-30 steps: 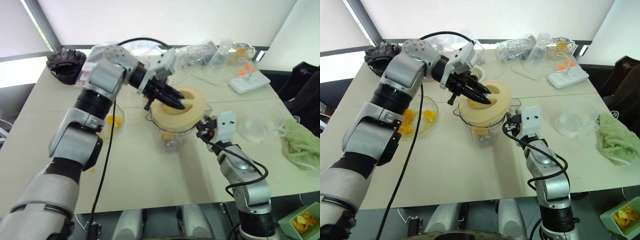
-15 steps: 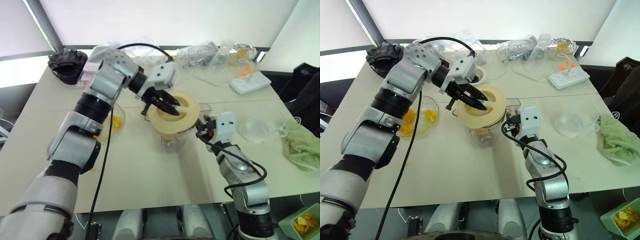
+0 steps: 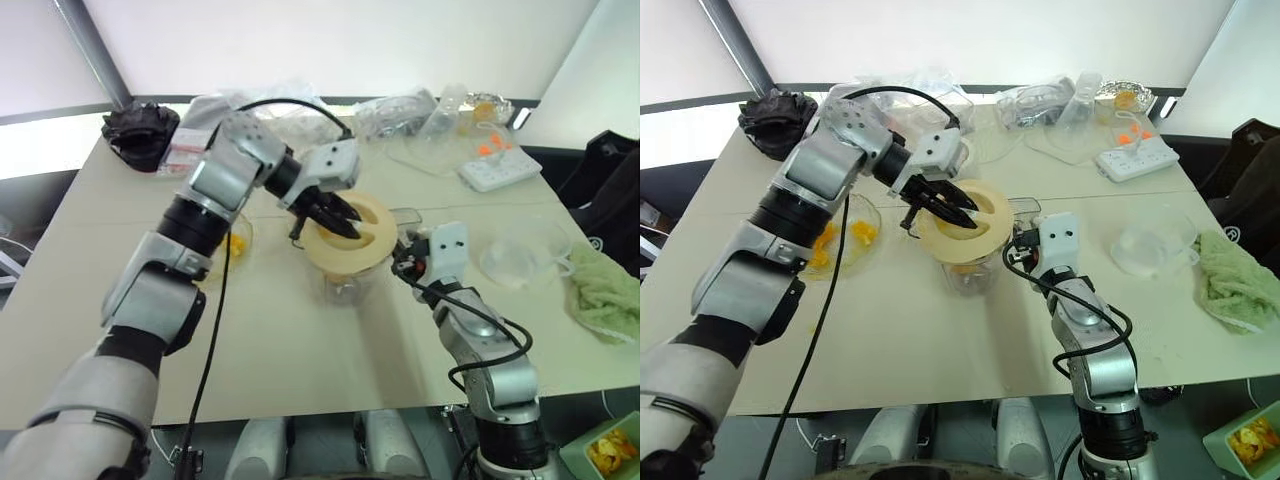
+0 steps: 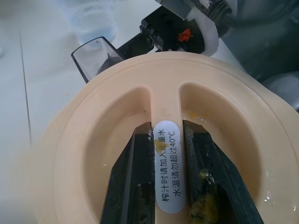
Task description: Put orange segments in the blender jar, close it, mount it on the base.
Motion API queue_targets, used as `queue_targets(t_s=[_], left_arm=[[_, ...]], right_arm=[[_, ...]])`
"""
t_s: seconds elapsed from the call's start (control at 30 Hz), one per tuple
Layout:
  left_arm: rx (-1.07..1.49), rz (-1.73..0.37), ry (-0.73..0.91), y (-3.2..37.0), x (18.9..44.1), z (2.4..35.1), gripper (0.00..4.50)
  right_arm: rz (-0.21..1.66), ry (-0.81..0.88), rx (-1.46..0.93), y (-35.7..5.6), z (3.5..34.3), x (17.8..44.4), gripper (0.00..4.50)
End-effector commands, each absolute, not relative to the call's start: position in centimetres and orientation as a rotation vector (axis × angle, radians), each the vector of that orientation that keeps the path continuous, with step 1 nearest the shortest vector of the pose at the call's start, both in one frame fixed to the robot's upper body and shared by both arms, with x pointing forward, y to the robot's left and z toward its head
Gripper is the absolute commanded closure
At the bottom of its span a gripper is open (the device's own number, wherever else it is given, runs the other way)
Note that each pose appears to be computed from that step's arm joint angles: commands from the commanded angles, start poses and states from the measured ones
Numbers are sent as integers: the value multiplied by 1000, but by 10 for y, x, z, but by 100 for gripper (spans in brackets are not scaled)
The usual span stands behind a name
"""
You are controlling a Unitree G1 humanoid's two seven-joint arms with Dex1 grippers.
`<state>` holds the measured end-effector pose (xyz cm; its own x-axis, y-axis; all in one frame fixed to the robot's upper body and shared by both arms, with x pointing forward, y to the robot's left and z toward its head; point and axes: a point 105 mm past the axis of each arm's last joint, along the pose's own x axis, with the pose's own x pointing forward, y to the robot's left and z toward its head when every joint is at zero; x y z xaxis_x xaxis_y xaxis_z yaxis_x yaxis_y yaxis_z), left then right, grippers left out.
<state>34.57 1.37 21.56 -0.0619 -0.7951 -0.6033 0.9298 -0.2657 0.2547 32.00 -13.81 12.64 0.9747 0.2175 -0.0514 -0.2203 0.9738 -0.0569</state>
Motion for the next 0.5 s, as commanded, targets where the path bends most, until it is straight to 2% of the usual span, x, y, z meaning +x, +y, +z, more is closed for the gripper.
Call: queue_targets(t_s=[0.03,0.23,0.5], left_arm=[[836,-1392,475,29,374,160,423],[751,-1129,640,47,386,143,423],[627,-973,793,61,379,133,423]], right_arm=[[257,-103,-65,-133,163,317,352],[257,-97,-64,-130,159,316,352],[255,-97,-67,-128,158,316,352]])
